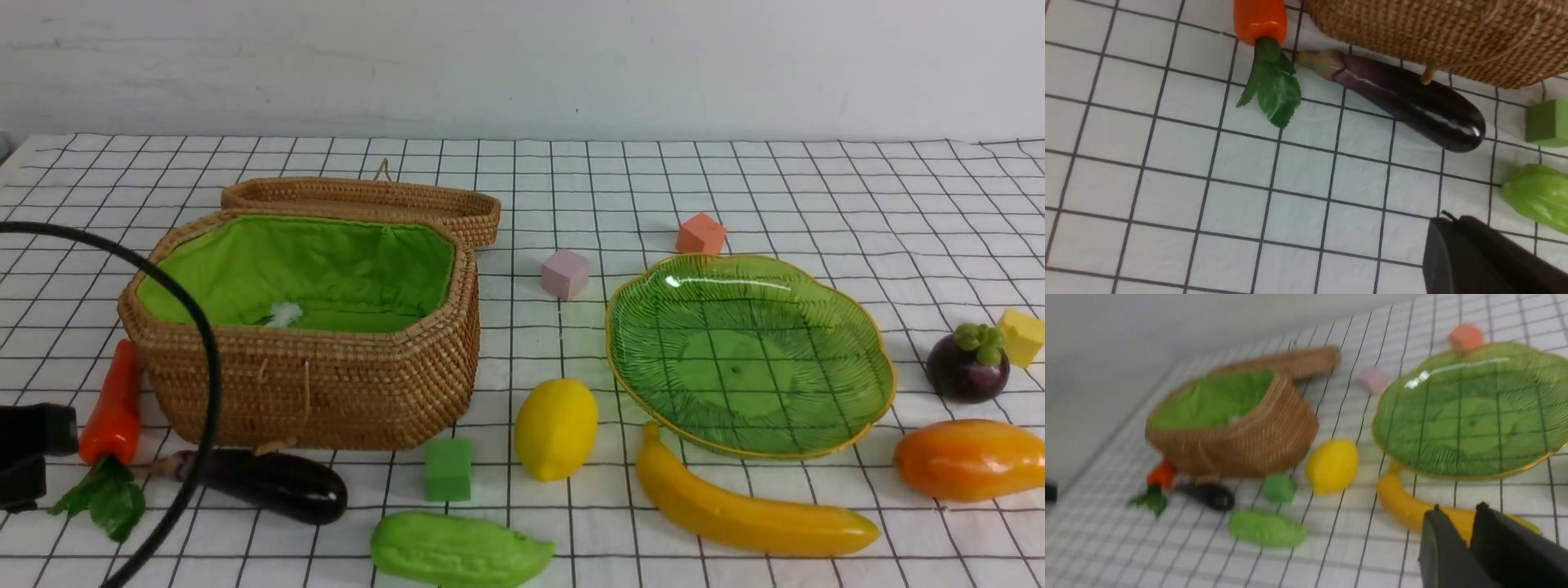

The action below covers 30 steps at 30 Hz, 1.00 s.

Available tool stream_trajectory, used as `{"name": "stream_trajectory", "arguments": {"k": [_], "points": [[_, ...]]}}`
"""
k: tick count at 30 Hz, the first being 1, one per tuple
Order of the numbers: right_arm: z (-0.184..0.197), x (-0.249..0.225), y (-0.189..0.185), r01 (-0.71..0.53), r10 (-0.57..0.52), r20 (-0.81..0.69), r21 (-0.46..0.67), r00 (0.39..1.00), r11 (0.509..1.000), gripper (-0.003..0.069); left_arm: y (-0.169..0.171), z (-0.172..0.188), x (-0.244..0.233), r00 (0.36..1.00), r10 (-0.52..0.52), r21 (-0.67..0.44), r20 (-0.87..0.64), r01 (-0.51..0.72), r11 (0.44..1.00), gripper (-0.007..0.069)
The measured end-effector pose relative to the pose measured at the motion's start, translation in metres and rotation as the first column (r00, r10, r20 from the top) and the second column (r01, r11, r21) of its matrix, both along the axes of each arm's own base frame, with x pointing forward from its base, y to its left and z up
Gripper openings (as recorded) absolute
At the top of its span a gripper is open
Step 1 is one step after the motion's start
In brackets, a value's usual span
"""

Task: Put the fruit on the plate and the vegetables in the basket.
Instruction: Use the left arm to grab a carrot and put it into the left basket

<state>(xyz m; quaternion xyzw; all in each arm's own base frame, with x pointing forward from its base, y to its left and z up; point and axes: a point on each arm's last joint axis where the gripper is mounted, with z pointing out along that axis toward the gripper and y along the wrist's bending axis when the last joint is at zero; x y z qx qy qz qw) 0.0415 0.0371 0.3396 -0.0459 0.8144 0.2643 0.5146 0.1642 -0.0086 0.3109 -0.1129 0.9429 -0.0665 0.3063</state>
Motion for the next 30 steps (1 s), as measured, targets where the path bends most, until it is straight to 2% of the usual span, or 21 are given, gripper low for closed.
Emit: {"name": "stream_trajectory", "arguments": {"k": [1,3,5,10,13,15,16,18,22,25,30], "points": [[0.005,0.000,0.001,-0.025,0.025,-0.009,-0.029,1.000,0.999,0.0135,0.001,-0.001,0.003,1.000,0.000,0.009,-0.008,0.000,1.000,-0.0013],[0.040,0.001,0.007,-0.155,0.146,-0.068,-0.145,0.987,0.977,0.0132,0.004,-0.001,0.016,0.999,0.013,0.060,-0.034,-0.011,0.998,-0.0013],[0.058,0.003,0.009,-0.216,0.199,-0.101,-0.200,0.975,0.956,0.0132,0.007,-0.002,0.024,0.998,0.031,0.091,-0.046,-0.027,0.995,-0.0013],[0.099,-0.005,0.010,-0.261,0.266,-0.016,-0.258,0.964,0.930,0.0133,0.019,-0.009,0.045,0.991,0.093,0.144,-0.093,-0.079,0.986,-0.0013],[0.106,-0.011,0.011,-0.284,0.298,0.013,-0.261,0.955,0.923,0.0134,0.032,-0.019,0.056,0.981,0.148,0.122,-0.126,-0.132,0.984,-0.0013],[0.106,-0.017,0.011,-0.314,0.336,0.029,-0.286,0.942,0.905,0.0134,0.047,-0.033,0.069,0.970,0.191,0.052,-0.151,-0.185,0.981,-0.0013],[0.106,-0.018,0.011,-0.318,0.340,0.030,-0.288,0.940,0.903,0.0134,0.050,-0.034,0.071,0.969,0.196,0.054,-0.151,-0.190,0.980,-0.0013],[0.106,-0.024,0.012,-0.346,0.379,0.051,-0.312,0.924,0.885,0.0134,0.057,-0.043,0.080,0.969,0.200,0.022,-0.148,-0.199,0.980,-0.0013],[0.108,-0.037,0.013,-0.417,0.482,0.110,-0.362,0.869,0.834,0.0138,0.059,-0.065,0.100,0.976,0.140,-0.003,-0.165,-0.143,0.990,-0.0008],[0.109,-0.044,0.013,-0.456,0.540,0.139,-0.388,0.830,0.801,0.0141,0.061,-0.080,0.110,0.977,0.110,0.002,-0.184,-0.112,0.994,0.0047],[0.110,-0.047,0.013,-0.485,0.577,0.152,-0.397,0.803,0.779,0.0142,0.064,-0.100,0.121,0.973,0.103,0.015,-0.208,-0.102,0.995,0.0267]]}}
